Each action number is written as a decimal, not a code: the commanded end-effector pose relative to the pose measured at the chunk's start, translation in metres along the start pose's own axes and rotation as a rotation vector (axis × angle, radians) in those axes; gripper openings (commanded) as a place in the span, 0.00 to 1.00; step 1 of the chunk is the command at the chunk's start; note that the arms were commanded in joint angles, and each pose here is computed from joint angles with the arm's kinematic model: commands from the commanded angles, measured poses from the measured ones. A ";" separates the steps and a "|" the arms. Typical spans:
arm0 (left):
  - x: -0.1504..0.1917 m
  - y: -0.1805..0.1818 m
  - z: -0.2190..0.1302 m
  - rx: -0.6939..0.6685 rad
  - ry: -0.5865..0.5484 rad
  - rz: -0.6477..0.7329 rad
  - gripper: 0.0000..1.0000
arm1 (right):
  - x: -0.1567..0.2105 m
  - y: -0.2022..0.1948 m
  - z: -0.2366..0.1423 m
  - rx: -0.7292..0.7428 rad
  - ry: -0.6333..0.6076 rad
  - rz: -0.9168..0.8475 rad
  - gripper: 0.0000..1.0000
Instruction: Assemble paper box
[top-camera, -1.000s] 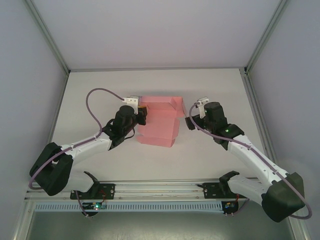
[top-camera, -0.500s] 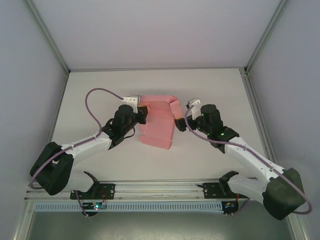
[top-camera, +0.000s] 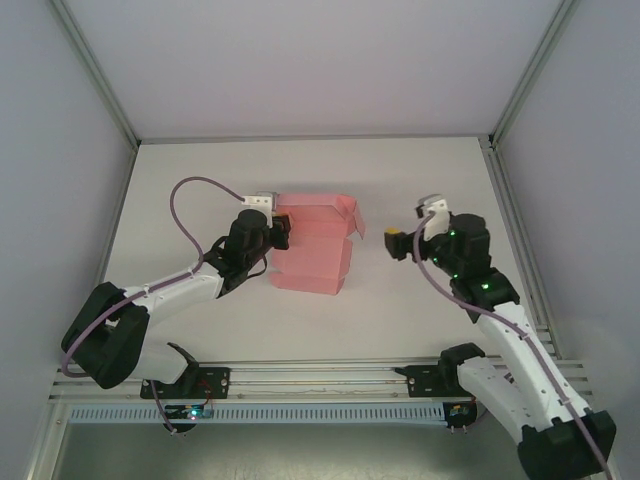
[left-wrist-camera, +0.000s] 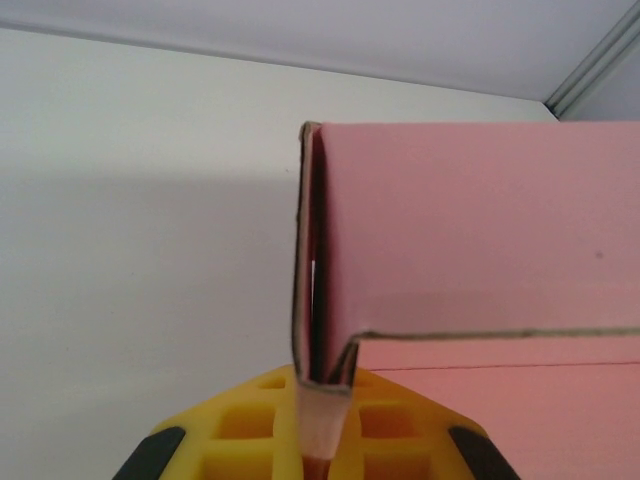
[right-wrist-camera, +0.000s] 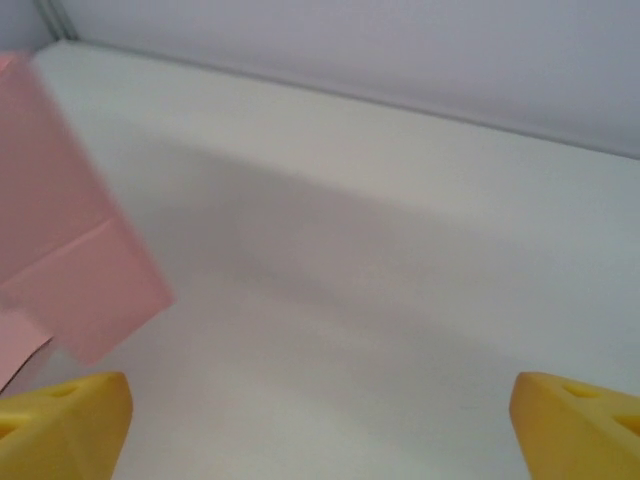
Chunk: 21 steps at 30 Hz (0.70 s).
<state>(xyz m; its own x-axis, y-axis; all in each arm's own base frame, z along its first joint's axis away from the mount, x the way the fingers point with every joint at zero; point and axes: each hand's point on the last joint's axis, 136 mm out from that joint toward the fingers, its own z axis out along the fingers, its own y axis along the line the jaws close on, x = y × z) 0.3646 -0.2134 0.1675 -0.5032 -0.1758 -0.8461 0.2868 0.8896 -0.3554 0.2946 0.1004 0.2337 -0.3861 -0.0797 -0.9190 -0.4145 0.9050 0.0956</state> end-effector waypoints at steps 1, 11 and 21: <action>-0.012 -0.008 -0.006 0.052 -0.033 0.007 0.00 | -0.022 0.027 0.004 -0.287 -0.083 0.072 0.89; -0.018 -0.030 -0.008 0.169 -0.034 0.041 0.00 | -0.025 0.085 0.030 -0.769 0.035 -0.013 0.56; -0.022 -0.020 0.000 0.094 -0.029 0.010 0.00 | 0.000 0.128 0.063 -0.766 0.193 -0.028 0.48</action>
<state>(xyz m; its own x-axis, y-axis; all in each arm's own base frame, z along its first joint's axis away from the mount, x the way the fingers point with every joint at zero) 0.3574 -0.2301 0.1740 -0.5141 -0.1420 -0.8459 0.3825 0.8448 -0.3743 0.2884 0.2314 0.2249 -0.4713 -0.2057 -0.8577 -0.8549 0.3454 0.3870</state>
